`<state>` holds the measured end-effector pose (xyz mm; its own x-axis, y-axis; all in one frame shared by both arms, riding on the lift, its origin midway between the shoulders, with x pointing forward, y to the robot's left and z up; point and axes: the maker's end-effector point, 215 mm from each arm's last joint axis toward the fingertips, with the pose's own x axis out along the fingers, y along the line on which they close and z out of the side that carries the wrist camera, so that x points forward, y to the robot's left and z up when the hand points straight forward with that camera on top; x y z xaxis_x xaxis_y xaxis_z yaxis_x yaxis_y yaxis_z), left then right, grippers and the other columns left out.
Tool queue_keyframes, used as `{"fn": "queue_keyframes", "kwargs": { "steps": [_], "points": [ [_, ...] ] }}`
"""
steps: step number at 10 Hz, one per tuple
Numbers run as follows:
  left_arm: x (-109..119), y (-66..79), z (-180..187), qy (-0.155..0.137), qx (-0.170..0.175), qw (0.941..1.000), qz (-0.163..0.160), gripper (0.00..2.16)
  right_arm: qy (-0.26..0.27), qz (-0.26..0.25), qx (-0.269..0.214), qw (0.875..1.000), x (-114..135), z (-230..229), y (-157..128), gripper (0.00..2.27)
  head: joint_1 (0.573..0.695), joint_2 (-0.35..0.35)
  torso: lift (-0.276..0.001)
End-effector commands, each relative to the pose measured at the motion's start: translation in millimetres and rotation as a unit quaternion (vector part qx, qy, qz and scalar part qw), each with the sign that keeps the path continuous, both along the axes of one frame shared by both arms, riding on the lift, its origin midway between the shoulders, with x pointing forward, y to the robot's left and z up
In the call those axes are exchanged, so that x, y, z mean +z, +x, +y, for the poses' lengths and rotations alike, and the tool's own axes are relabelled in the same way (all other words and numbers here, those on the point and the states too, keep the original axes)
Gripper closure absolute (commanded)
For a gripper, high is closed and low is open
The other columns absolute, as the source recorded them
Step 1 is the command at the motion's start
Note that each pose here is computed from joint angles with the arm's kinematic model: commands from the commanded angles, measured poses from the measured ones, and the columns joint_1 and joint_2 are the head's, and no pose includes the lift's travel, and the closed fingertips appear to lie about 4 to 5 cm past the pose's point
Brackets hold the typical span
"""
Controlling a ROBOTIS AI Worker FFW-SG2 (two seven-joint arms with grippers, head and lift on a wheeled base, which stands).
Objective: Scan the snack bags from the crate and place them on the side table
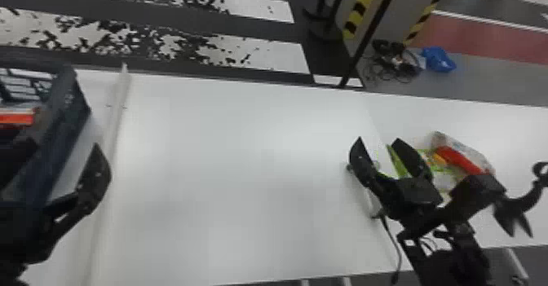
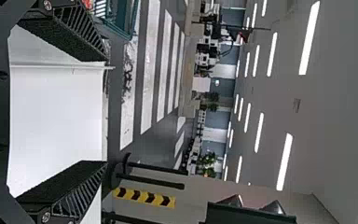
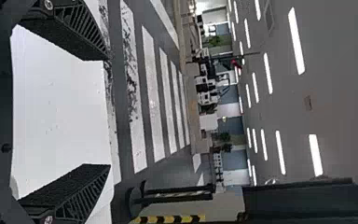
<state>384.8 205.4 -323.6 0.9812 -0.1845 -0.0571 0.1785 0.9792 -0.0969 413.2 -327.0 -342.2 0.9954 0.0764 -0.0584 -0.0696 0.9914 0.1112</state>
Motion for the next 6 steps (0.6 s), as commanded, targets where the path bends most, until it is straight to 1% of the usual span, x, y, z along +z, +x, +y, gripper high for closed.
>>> {"fn": "queue_keyframes", "kwargs": {
  "steps": [1, 2, 4, 5, 6],
  "points": [
    [-5, -1.2, -10, 0.0, 0.0, 1.0, 0.006, 0.09, -0.024, -0.02, 0.024, 0.999, 1, 47, -5, 0.07, 0.695, -0.176, -0.094],
    [-8, -0.4, -16, 0.002, 0.002, 1.0, 0.008, 0.09, -0.031, -0.029, 0.024, 0.999, 0, 67, -9, 0.07, 0.695, -0.145, -0.094],
    [-12, 1.1, -21, 0.002, 0.0, 1.0, 0.01, 0.09, -0.037, -0.034, 0.033, 0.998, -9, 100, -15, 0.07, 0.695, -0.107, -0.094],
    [-8, 1.7, -18, 0.003, 0.001, 1.0, 0.004, 0.09, -0.032, -0.026, 0.035, 0.999, -18, 104, -17, 0.07, 0.695, -0.083, -0.094],
    [3, 3.2, -13, 0.009, -0.002, 0.9999, -0.007, 0.1, -0.032, -0.022, 0.033, 0.999, -23, 104, -18, 0.07, 0.695, -0.063, -0.094]
  ]
}}
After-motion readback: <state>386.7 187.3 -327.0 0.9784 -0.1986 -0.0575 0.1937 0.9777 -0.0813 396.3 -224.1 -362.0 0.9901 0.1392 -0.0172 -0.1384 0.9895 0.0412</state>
